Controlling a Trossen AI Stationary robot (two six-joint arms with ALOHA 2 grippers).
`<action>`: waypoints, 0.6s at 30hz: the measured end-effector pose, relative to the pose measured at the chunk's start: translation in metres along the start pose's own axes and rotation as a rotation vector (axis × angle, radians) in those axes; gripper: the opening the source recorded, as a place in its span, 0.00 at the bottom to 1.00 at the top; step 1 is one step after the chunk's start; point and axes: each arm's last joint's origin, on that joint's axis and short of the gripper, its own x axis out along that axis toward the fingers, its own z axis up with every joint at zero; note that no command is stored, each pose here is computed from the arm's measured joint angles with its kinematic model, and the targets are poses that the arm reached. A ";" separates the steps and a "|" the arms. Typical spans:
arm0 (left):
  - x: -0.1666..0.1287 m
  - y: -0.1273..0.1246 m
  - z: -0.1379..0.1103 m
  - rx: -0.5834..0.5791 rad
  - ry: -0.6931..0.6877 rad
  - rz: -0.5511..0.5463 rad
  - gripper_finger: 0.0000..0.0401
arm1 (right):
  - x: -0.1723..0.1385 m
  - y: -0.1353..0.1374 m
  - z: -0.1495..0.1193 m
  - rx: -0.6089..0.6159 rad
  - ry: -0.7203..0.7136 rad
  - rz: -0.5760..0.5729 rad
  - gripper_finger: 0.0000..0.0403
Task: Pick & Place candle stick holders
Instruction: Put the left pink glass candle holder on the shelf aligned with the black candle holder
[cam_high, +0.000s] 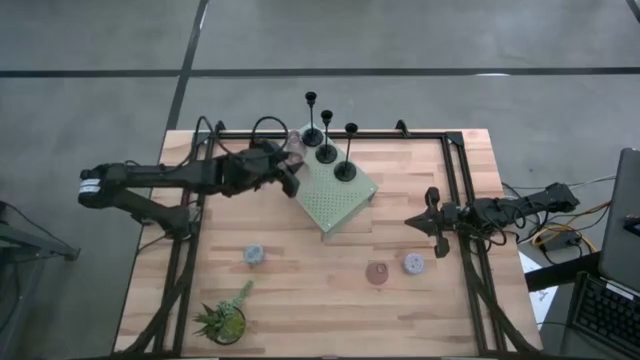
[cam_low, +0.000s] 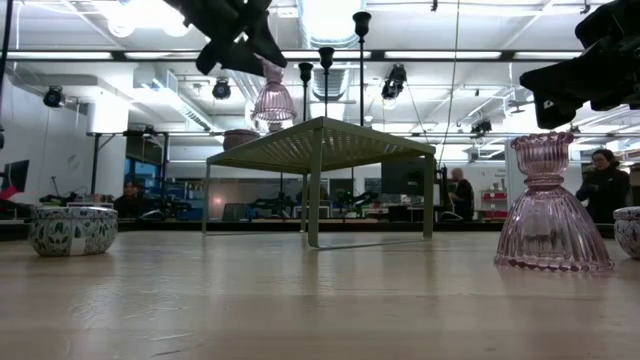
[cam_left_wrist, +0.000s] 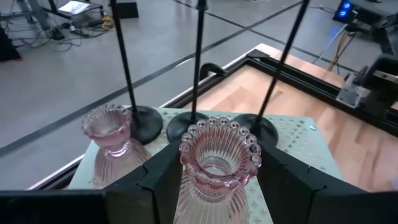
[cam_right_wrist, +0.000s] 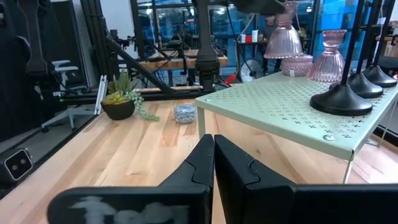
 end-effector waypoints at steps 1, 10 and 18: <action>0.001 0.001 -0.001 -0.005 0.001 0.006 0.48 | 0.000 0.000 0.000 0.001 0.000 0.000 0.02; 0.021 -0.003 -0.007 -0.008 0.012 -0.018 0.48 | 0.000 0.000 0.000 0.004 0.000 0.000 0.02; 0.040 -0.004 -0.015 0.023 0.037 0.007 0.48 | 0.000 0.000 0.000 0.004 0.000 0.000 0.02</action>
